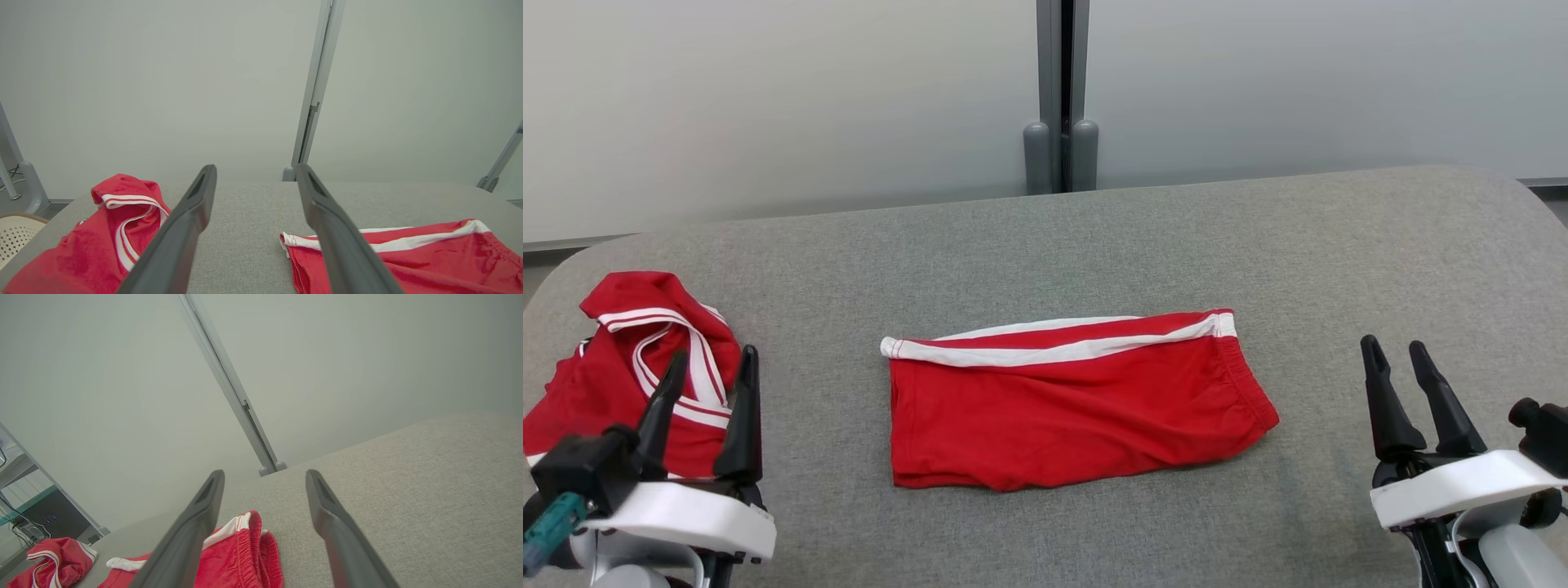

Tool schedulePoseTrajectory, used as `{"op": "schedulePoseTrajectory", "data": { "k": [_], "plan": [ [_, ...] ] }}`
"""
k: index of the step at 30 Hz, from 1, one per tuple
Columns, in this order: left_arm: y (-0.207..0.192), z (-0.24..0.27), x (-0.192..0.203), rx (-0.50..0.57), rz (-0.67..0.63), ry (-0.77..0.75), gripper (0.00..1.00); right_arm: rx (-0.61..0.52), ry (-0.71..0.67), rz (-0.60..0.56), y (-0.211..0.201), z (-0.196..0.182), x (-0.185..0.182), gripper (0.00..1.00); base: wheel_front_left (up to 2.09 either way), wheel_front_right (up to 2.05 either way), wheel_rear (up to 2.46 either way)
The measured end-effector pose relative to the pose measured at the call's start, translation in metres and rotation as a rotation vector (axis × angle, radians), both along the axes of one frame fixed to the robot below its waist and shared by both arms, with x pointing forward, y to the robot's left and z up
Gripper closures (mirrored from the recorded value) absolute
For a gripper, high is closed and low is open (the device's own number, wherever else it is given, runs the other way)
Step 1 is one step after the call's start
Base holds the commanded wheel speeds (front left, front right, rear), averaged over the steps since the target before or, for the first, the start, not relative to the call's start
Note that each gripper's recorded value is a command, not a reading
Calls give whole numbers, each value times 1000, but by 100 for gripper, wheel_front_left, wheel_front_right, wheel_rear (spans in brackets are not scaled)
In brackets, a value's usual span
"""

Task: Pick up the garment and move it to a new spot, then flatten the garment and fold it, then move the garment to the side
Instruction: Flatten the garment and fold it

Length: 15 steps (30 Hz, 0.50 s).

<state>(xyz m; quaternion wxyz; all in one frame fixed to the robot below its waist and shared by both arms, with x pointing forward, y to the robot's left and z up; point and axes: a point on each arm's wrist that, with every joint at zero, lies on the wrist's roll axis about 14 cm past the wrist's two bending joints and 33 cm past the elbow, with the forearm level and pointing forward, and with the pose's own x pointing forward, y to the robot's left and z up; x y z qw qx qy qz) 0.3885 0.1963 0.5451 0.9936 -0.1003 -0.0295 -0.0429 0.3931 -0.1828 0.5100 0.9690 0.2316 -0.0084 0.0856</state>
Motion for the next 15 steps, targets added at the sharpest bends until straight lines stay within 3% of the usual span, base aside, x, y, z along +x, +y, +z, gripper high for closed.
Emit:
{"op": "schedulePoseTrajectory", "data": {
  "k": [10,15],
  "plan": [
    [-3,-22,-23,-19,57,9,0,-88,78,21,21,-22,4,0,0,0,0],
    [-5,-20,-26,-34,52,-7,0,-161,177,100,40,-35,14,0,0,0,0]
  ]
}}
